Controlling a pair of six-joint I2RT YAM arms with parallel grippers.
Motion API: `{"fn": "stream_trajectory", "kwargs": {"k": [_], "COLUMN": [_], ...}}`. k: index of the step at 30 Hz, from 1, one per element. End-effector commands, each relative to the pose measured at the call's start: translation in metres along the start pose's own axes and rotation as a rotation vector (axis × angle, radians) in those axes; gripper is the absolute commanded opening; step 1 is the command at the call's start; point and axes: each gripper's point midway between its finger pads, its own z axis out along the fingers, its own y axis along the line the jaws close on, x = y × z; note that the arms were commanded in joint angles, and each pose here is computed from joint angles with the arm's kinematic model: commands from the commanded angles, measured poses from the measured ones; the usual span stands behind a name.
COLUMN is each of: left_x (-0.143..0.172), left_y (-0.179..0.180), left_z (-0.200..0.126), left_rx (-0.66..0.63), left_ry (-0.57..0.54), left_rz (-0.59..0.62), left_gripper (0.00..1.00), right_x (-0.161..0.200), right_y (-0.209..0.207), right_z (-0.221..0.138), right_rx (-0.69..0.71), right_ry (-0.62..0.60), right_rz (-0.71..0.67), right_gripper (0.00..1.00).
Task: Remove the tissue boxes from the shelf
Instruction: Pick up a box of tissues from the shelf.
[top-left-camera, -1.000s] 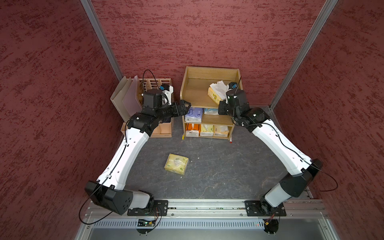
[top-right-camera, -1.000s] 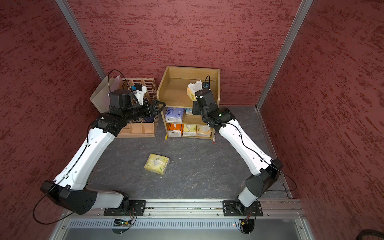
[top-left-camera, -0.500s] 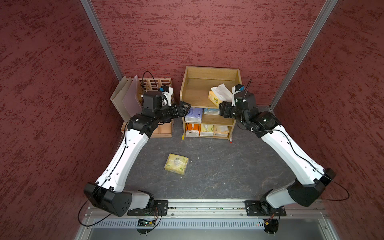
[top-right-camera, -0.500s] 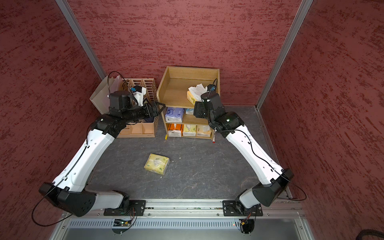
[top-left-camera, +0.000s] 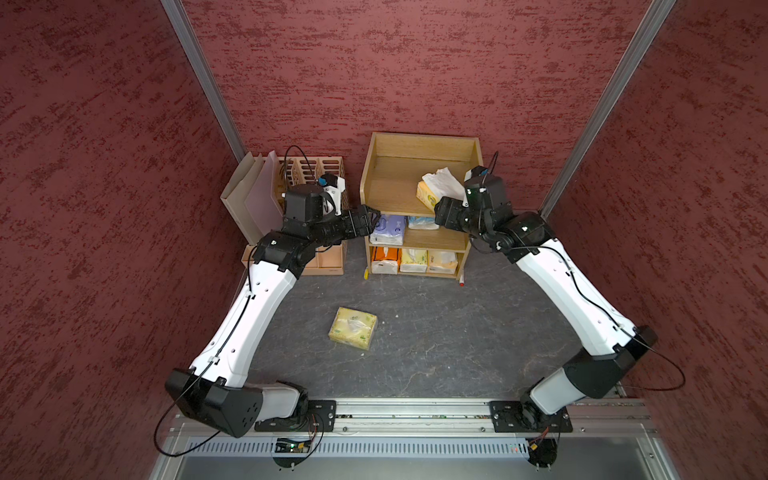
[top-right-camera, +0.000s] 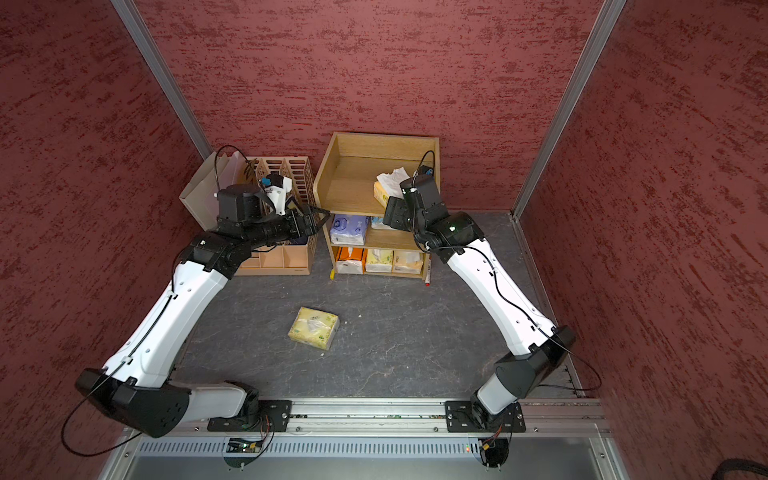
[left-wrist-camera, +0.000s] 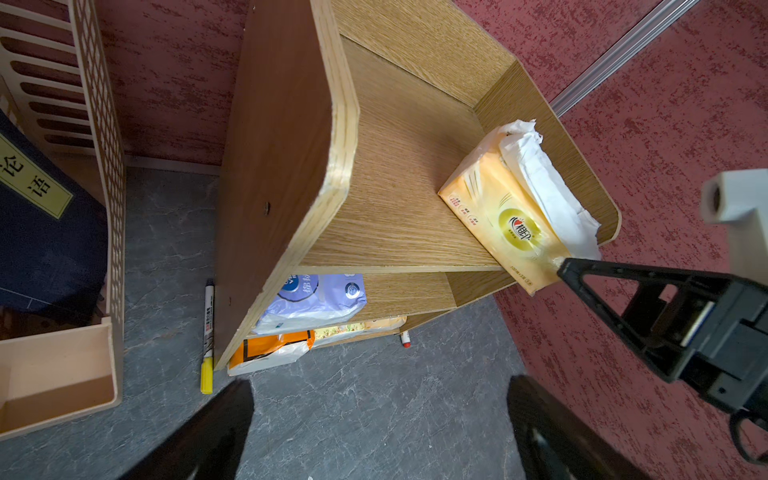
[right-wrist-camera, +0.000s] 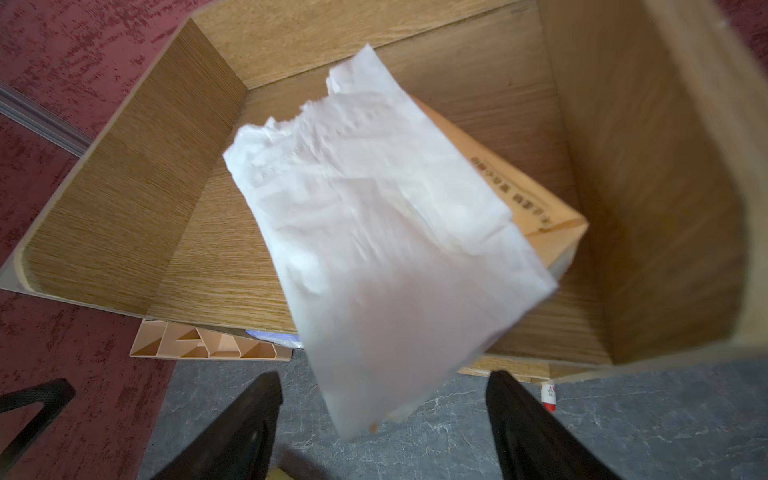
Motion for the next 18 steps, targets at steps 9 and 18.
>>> {"fn": "stream_trajectory", "kwargs": {"k": [9,18], "left_x": [-0.003,-0.005], "left_y": [-0.003,-0.002], "left_z": [-0.007,-0.006], "left_rx": [0.003,-0.002], "left_ry": [-0.026,-0.029], "left_rz": [0.021,0.022], "left_gripper": [1.0,1.0], "right_x": [-0.014,-0.02], "right_y": [-0.008,-0.003], "right_z": [0.011,0.013], "right_rx": [0.067,0.04], "right_ry": [-0.026,-0.065], "right_rz": [-0.074,-0.159], "right_gripper": [0.79,0.22]}}
